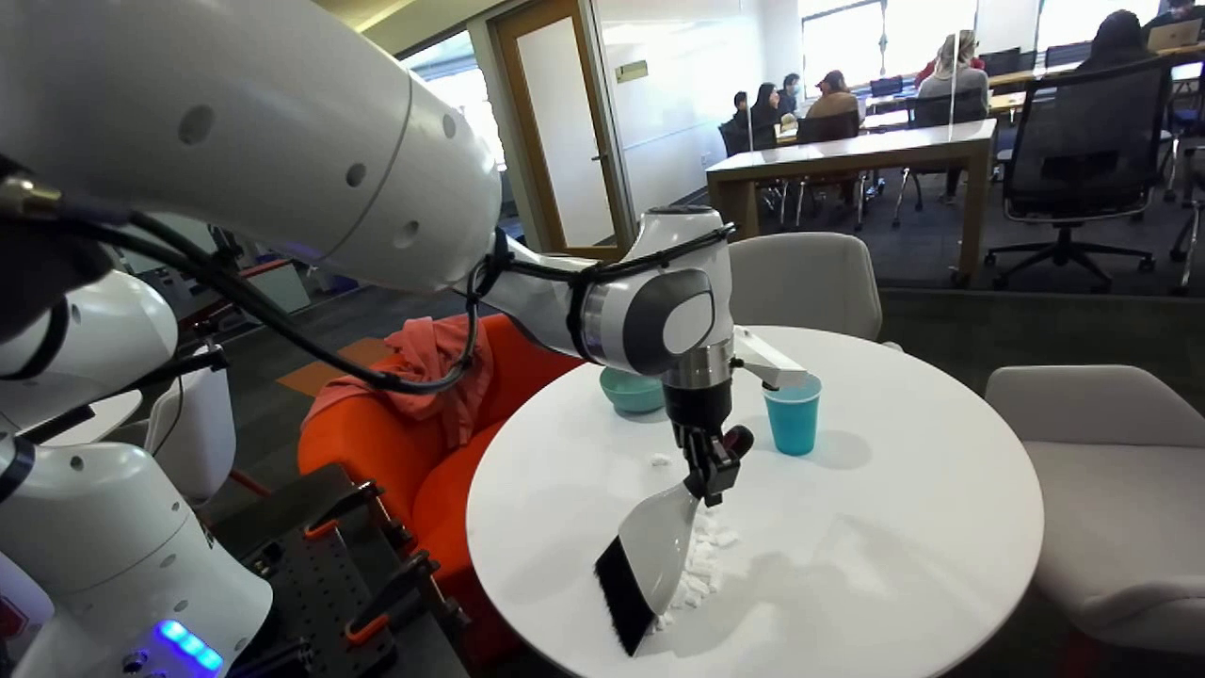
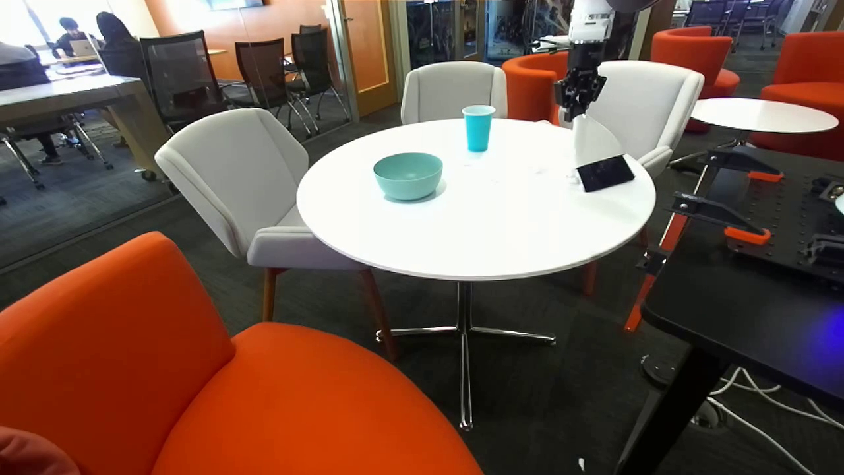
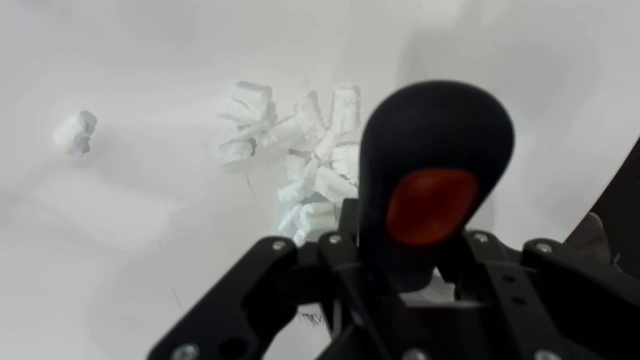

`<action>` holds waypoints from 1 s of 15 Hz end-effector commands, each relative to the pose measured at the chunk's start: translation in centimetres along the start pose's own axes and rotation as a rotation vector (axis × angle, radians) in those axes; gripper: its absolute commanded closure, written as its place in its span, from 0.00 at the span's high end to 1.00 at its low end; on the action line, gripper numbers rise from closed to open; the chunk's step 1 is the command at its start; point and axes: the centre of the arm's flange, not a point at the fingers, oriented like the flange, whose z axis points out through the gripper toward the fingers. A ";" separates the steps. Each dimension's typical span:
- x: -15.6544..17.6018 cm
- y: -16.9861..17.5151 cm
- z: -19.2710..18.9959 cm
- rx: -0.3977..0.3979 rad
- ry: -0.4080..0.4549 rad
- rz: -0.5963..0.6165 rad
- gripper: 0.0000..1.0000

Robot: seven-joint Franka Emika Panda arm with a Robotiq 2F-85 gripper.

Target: Pick up the brush from the table and sweep the paper pieces.

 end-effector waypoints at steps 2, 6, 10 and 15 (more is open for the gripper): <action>-4.1 -1.7 -2.0 -0.012 -0.034 -0.006 0.12; -6.6 -2.4 -3.6 0.008 -0.054 0.027 0.12; -9.1 -3.8 -5.0 0.047 -0.074 0.082 0.12; -10.8 -4.9 -7.0 0.088 -0.097 0.134 0.12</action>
